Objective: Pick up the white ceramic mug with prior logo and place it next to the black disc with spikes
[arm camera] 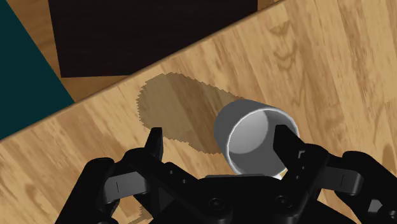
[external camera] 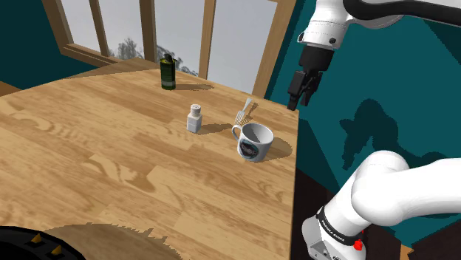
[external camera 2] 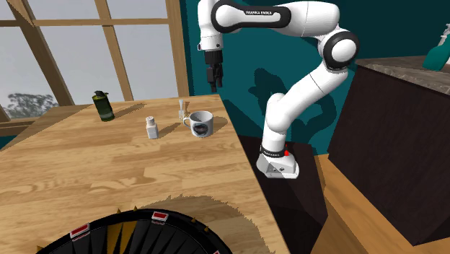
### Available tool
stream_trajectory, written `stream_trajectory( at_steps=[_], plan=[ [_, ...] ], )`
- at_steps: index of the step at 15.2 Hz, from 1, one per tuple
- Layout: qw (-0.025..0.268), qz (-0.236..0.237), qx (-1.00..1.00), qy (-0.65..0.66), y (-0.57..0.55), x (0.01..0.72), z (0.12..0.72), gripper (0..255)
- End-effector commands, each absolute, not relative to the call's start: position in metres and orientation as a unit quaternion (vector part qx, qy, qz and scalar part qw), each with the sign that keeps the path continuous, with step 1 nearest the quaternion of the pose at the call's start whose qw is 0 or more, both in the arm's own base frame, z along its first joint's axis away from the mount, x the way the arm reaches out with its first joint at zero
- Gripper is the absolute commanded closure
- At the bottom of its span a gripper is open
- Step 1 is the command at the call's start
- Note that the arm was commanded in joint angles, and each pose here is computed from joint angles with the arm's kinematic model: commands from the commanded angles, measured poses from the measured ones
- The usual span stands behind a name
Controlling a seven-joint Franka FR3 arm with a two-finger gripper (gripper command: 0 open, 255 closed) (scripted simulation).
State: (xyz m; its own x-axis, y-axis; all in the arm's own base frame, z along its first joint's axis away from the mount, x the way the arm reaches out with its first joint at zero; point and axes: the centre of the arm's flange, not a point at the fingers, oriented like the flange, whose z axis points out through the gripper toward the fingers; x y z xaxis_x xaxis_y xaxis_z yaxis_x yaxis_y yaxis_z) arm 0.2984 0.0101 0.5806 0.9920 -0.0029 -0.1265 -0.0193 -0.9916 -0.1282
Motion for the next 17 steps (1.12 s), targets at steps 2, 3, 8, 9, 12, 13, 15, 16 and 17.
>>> stream_trajectory(
  at_steps=[2, 3, 8, 9, 12, 13, 15, 16, 17],
  plan=[
    [0.06, 0.061, -0.996, 0.01, 0.017, 0.304, 0.571, 0],
    [0.056, 0.058, -0.997, 0.014, 0.023, 0.31, 0.561, 0],
    [0.033, 0.045, -0.998, 0.034, 0.054, 0.341, 0.511, 0],
    [0.032, 0.044, -0.998, 0.035, 0.055, 0.343, 0.508, 0],
    [0.032, 0.044, -0.998, 0.035, 0.056, 0.342, 0.492, 0],
    [0.032, 0.044, -0.998, 0.035, 0.057, 0.341, 0.487, 0],
    [0.032, 0.044, -0.998, 0.035, 0.057, 0.34, 0.477, 0],
    [0.032, 0.044, -0.998, 0.035, 0.058, 0.34, 0.468, 0],
    [0.032, 0.044, -0.998, 0.035, 0.058, 0.34, 0.468, 0]
  ],
)
